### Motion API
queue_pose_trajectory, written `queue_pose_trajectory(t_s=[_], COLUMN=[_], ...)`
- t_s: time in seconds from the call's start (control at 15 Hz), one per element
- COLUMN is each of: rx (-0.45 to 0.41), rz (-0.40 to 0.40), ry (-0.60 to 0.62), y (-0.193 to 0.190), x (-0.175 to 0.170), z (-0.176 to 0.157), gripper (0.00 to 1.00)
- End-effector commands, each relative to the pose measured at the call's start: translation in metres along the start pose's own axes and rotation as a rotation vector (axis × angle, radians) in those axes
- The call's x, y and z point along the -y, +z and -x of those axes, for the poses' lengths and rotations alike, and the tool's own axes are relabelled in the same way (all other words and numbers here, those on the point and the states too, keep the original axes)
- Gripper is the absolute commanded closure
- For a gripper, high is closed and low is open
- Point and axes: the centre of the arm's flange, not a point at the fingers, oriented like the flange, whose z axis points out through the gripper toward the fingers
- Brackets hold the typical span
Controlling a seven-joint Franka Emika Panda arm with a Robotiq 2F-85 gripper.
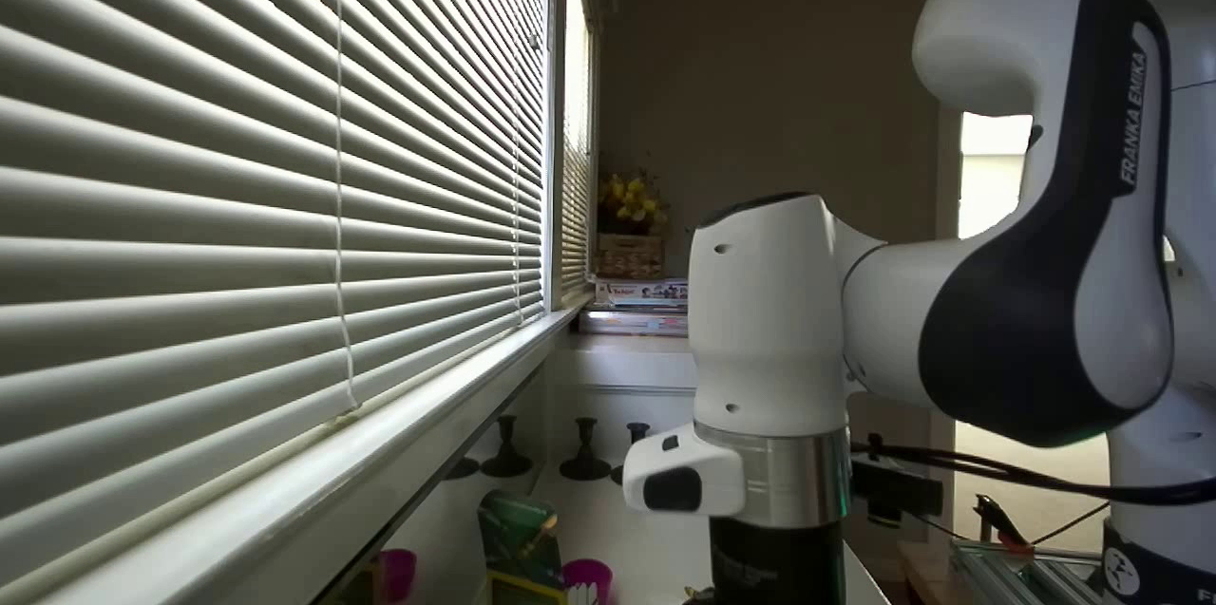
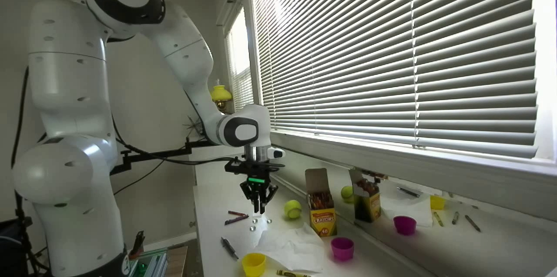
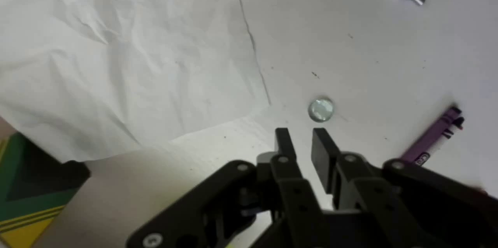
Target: Move the glass bead to the right
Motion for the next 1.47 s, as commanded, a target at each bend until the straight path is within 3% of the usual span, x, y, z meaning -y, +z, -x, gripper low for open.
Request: queue_pose_trajectory(t_s=[0.0, 0.13, 0.2, 0.33, 0.73, 0.87, 1.4], rx=[-0.002, -0.008, -0.028, -0.050, -0.040, -0.039, -0.056], rz=[-0.023, -0.051, -0.078, -0.092, -0.065, -0.054, 0.042], ry=[0.043, 0.033, 0.011, -0.014, -0.047, -0.046, -0.020], y=[-0.032, -0.032, -0.031, -0.028, -0.027, -0.020, 0.009], x=[-0.020, -0.021, -0.019, -0.010, 0.014, 0.020, 0.035], z=[0.019, 0.018, 0.017, 0.013, 0.010, 0.008, 0.013], gripper=[0.95, 0.95, 0.53, 0.48, 0.05, 0.00, 0.00])
